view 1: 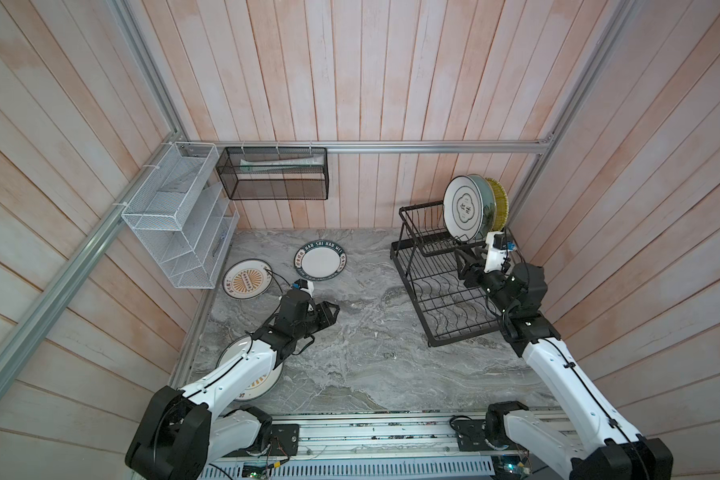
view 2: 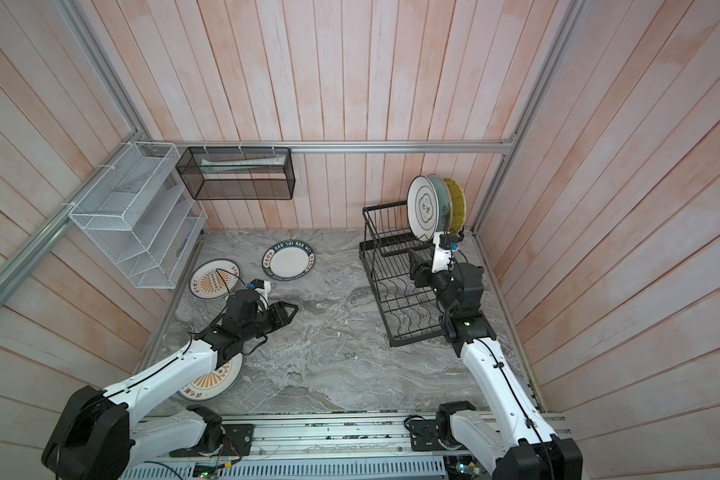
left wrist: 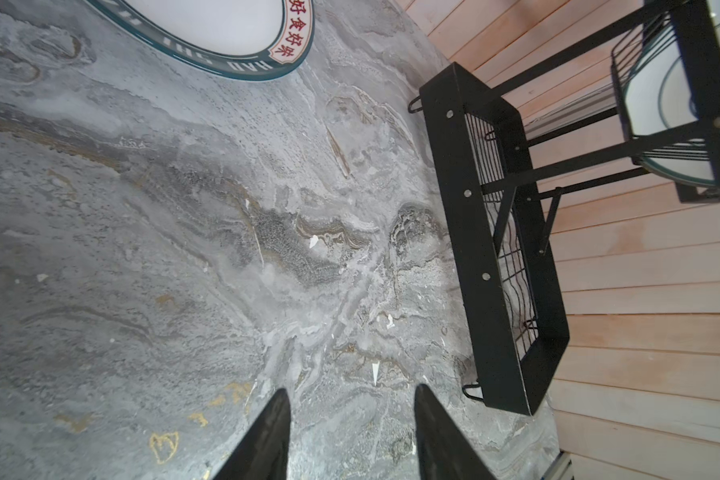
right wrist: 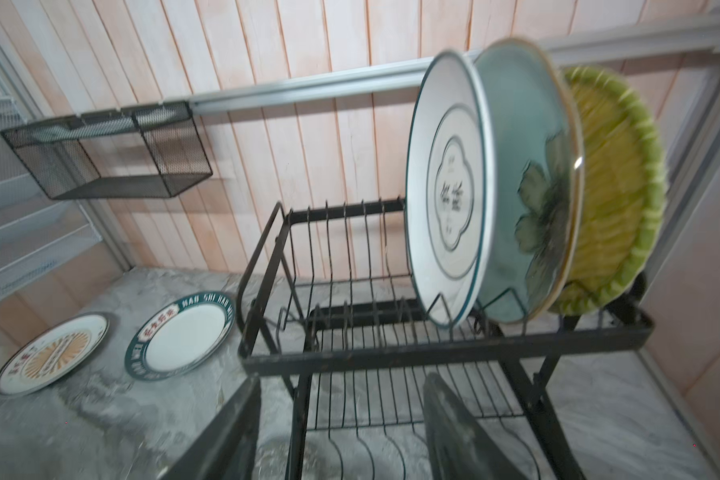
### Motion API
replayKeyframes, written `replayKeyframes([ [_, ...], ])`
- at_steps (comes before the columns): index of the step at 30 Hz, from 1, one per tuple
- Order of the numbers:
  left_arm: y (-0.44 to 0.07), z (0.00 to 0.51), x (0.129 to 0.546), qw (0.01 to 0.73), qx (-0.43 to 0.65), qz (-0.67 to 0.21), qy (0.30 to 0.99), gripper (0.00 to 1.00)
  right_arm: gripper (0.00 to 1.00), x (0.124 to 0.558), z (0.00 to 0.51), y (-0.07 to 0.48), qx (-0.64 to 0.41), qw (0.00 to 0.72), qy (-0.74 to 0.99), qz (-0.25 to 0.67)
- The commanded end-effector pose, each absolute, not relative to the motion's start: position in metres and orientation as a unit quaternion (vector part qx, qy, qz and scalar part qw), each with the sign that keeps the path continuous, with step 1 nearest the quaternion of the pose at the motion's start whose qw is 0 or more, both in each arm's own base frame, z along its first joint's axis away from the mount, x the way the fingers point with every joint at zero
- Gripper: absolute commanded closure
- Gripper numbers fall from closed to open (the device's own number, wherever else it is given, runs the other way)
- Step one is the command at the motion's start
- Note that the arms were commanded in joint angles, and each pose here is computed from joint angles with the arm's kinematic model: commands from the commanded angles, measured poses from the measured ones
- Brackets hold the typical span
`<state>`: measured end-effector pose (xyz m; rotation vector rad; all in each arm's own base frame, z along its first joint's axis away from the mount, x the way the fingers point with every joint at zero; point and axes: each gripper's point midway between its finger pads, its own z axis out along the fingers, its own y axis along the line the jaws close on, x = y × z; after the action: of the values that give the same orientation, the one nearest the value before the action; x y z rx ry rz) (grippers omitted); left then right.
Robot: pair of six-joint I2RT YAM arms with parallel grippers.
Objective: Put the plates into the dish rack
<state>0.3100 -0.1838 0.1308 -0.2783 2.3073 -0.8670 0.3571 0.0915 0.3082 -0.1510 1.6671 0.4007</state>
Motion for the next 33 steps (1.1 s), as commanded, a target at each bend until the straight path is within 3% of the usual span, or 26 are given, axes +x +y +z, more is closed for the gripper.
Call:
replayKeyframes([
  [1, -0.176, 0.131, 0.326, 0.344, -0.129, -0.306, 0.878, 0.5, 0.38, 0.343, 0.303, 0.115, -0.08, 0.643, 0.724, 0.239],
  [17, -0.116, 0.095, 0.423, 0.348, -0.256, -0.293, 0.853, 0.5, 0.43, 0.273, 0.188, 0.224, -0.167, 0.496, 0.788, 0.324],
  [33, -0.092, 0.058, 0.482, 0.313, -0.331, -0.302, 0.837, 0.51, 0.47, 0.252, 0.166, 0.262, -0.189, 0.45, 0.795, 0.36],
])
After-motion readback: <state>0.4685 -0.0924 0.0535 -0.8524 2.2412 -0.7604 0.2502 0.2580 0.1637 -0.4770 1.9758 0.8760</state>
